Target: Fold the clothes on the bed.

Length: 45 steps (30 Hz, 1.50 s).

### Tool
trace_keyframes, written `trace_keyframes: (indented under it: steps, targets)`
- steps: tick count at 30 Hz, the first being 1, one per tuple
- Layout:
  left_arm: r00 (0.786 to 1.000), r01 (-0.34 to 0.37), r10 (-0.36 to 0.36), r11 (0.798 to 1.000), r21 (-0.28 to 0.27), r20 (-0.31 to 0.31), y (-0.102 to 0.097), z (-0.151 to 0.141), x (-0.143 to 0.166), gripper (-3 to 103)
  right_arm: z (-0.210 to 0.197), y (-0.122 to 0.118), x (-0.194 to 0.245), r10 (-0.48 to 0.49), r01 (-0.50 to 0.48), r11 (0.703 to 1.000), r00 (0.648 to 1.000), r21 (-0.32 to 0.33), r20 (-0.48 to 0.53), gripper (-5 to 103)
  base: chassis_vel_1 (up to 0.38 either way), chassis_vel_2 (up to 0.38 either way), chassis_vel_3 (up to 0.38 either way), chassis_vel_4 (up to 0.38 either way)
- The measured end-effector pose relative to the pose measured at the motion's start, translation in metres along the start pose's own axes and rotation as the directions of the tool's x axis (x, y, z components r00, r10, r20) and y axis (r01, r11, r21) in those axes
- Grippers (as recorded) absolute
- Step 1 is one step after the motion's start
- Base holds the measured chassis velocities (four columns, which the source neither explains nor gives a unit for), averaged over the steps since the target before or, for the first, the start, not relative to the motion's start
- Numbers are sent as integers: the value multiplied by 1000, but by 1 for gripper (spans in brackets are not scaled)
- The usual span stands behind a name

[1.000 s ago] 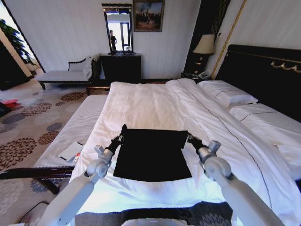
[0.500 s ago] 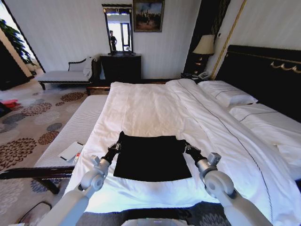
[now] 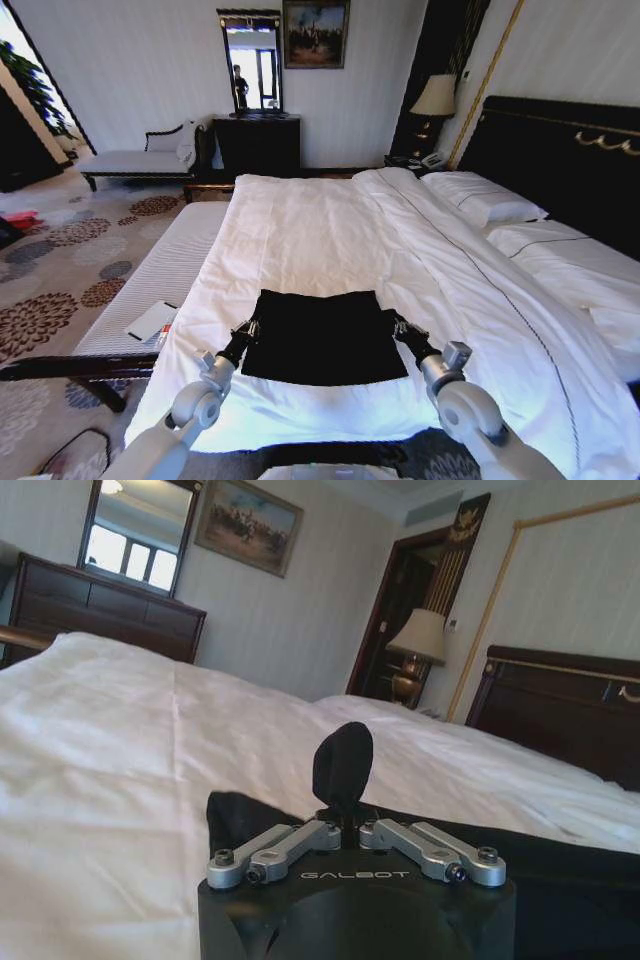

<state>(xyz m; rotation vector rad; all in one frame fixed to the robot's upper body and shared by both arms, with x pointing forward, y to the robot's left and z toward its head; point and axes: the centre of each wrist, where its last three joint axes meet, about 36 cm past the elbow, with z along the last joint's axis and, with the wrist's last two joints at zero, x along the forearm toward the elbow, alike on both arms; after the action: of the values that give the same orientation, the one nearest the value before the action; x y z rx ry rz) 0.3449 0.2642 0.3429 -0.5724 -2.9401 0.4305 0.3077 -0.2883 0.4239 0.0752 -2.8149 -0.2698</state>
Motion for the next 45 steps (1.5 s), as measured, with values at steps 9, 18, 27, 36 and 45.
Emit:
trace_keyframes:
  steps: [9, 18, 27, 36, 45]
  targets:
    - [1000, -7, 7, 1000, -13, -29, -3, 4, 5, 20, 12, 1, 7, -1, 1, 1000, 1000, 14, -17, 3, 0, 0, 0, 0]
    - [999, -36, 34, 998, -45, -28, -11, 0, 15, 53, 14, 8, 20, -9, 9, 1000, 1000, 0, -14, 36, 0, 0, 0, 0]
    - [999, -36, 36, 997, -66, 2, -14, -14, 35, 85, 6, 12, 33, -5, 5, 1000, 1000, -16, 14, 68, 0, 0, 0, 0]
    - [996, -7, 13, 998, -69, 92, -3, -53, 36, 100, -12, 18, 49, -12, 14, 999, 999, -44, 44, 98, 0, 0, 0, 0]
    - [987, 157, -157, 987, 10, -15, 35, -70, 10, 100, -17, 16, 47, 1, 1, 1000, 998, -29, 63, 100, 0, 0, 0, 0]
